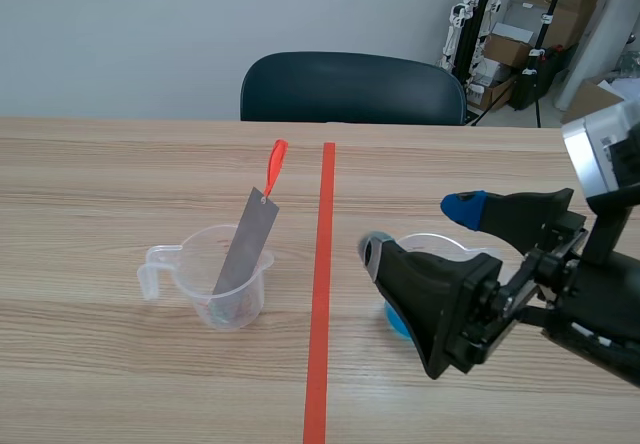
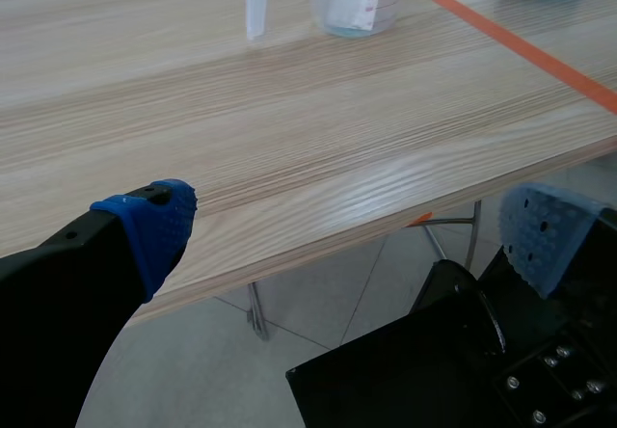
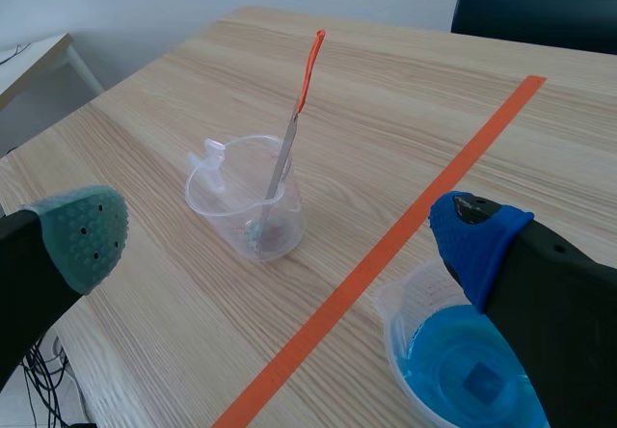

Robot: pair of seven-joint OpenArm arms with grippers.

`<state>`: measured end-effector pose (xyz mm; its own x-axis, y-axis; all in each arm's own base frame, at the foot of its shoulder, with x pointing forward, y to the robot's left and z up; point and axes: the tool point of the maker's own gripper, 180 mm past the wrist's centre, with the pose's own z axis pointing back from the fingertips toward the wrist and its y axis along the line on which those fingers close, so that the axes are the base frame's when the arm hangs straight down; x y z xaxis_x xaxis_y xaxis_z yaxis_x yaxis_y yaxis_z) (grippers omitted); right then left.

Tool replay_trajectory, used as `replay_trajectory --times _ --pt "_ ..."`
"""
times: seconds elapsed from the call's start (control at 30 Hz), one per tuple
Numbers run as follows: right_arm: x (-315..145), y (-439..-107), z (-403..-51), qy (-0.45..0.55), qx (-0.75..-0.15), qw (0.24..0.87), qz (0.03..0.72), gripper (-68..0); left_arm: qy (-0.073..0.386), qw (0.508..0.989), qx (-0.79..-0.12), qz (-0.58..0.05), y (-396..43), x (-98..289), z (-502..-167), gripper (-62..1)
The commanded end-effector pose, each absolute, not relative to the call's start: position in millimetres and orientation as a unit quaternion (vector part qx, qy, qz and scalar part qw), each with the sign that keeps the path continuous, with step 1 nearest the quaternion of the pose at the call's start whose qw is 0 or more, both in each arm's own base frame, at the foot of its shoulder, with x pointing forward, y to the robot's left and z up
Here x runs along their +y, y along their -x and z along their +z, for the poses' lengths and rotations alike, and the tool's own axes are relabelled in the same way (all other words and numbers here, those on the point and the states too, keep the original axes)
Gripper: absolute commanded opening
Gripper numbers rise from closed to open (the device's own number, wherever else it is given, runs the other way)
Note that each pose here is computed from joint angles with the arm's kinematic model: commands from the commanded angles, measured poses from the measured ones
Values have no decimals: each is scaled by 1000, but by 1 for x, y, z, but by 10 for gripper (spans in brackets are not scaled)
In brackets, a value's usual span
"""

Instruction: Do the redox reaction experiment. lift the metal plate out of the left beaker

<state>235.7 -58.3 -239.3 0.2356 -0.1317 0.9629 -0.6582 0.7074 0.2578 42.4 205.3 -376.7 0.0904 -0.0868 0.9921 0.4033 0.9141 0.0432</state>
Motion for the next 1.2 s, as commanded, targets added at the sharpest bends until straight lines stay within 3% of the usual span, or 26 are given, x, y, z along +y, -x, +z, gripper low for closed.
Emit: replay_trajectory --times 0.0,0.23,0.5,0.93,1.17 --pt "-59 -248 -227 -334 -611 693 187 -8 121 705 -681 -158 -54 204 -368 14" --pt "-52 -268 -235 -340 -614 689 179 -8 127 683 -707 -131 -88 183 -379 14" --pt "-43 -289 -245 -348 -607 695 164 -8 128 636 -750 -132 -120 169 -360 14" --pt "-8 -312 -240 -351 -591 710 153 -8 132 598 -777 -149 -135 164 -337 14" --pt "13 -316 -263 -357 -560 735 141 -8 143 595 -780 -131 -138 158 -337 14"
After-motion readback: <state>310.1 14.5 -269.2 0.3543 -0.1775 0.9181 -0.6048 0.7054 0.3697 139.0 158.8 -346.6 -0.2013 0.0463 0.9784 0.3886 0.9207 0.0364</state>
